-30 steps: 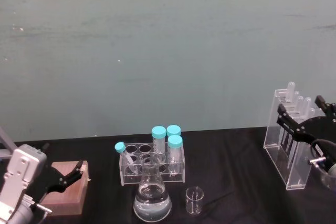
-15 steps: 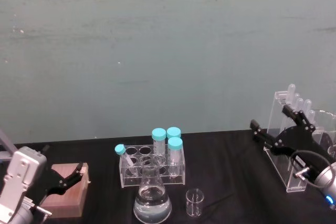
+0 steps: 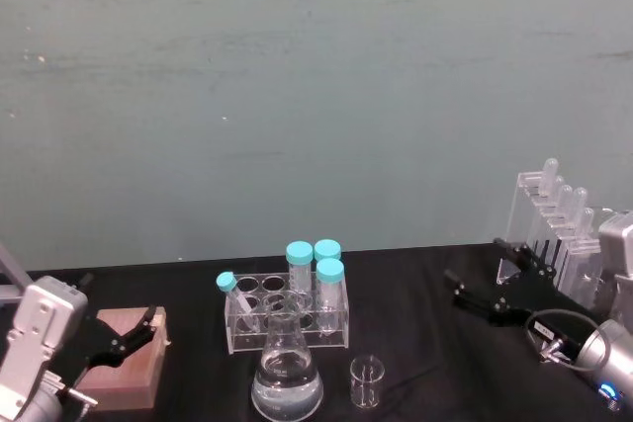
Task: Place the experimental apparatus aside using one hand.
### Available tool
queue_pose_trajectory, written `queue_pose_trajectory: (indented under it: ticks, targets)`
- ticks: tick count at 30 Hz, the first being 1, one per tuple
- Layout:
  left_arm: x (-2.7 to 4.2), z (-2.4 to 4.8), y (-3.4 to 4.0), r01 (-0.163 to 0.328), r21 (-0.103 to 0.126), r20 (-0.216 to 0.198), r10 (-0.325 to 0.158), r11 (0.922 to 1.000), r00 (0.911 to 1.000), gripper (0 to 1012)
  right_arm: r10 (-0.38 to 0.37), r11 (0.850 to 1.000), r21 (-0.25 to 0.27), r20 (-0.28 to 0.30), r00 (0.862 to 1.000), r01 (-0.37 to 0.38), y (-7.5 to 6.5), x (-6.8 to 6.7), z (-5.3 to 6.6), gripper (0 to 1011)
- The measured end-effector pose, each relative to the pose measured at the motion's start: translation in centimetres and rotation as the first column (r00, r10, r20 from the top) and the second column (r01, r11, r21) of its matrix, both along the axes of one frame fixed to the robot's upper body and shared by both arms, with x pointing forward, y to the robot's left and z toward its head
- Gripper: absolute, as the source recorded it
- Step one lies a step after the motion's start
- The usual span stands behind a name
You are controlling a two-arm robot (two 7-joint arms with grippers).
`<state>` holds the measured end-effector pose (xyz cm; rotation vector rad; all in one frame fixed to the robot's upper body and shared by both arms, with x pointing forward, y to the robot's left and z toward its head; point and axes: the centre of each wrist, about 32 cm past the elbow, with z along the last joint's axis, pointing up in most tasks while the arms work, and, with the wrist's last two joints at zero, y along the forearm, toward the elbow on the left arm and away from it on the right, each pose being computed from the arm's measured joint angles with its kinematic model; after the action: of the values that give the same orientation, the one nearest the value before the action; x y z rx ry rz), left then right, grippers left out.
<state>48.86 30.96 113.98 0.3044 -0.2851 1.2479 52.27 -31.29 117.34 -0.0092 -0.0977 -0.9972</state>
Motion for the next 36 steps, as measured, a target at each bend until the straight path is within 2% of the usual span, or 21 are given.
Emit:
queue_pose_trajectory:
  ticks: [15, 36]
  targets:
    - [0.00, 0.00, 0.00, 0.000, 0.000, 0.000, 0.000, 1.0000, 1.0000, 1000, 0.063, 0.997, -0.050, -0.037, 0.997, -0.065, -0.3, 1.0, -1.2, 1002]
    - [0.00, 0.00, 0.00, 0.000, 0.000, 0.000, 0.000, 1.0000, 1.0000, 1000, 0.142, 0.984, -0.089, -0.105, 0.984, -0.152, 0.5, 2.0, -3.1, 1002]
